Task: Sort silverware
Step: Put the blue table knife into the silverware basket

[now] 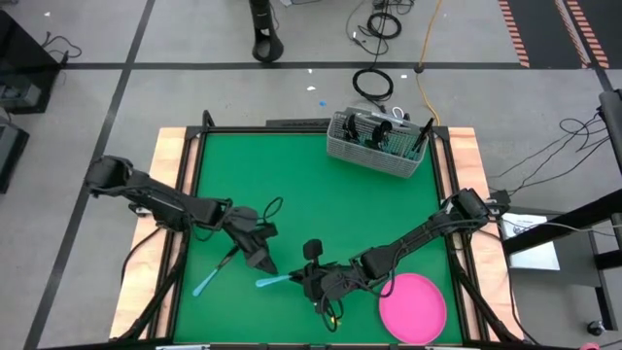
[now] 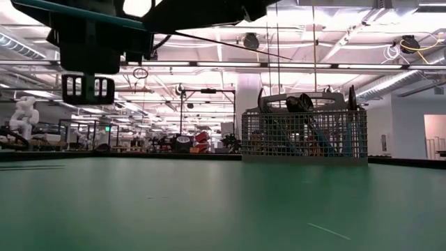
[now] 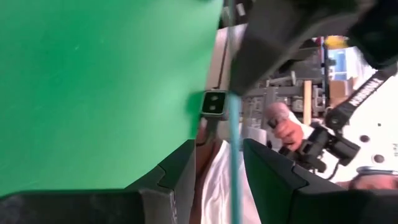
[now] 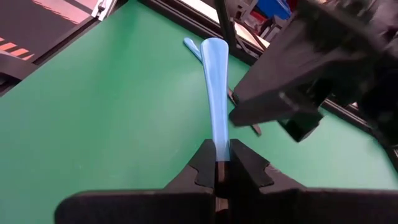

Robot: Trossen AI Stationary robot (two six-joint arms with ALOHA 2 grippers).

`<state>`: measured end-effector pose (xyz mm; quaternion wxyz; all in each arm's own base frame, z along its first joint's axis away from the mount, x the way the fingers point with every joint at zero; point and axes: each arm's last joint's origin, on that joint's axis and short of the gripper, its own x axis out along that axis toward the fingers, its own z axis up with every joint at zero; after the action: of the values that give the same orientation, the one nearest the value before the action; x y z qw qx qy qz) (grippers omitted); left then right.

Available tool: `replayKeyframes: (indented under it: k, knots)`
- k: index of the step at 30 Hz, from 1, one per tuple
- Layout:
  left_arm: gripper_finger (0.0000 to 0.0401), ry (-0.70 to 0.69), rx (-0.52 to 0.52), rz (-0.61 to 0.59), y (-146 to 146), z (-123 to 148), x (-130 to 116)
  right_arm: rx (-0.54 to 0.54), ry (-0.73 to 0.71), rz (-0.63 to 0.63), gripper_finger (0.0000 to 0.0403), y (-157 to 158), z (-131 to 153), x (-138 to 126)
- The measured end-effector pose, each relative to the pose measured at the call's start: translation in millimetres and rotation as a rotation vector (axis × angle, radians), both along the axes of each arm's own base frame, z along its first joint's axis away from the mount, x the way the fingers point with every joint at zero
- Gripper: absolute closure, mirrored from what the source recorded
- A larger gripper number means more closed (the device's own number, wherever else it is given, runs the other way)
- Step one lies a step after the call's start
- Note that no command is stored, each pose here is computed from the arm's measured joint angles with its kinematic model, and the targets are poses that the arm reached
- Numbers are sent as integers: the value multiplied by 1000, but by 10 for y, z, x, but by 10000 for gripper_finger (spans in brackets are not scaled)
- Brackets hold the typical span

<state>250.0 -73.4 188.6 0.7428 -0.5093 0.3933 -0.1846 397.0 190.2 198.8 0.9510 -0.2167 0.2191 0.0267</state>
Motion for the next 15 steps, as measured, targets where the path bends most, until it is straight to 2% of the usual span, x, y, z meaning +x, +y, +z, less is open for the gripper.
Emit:
replayKeyframes:
  k: [4,15]
  knots:
    - [265,12,-2,-7,-14,-71,40,-8,0,6,395,1,0,0]
    - [265,-26,-25,-34,-29,-60,71,-19,6,1,395,-31,-3,13]
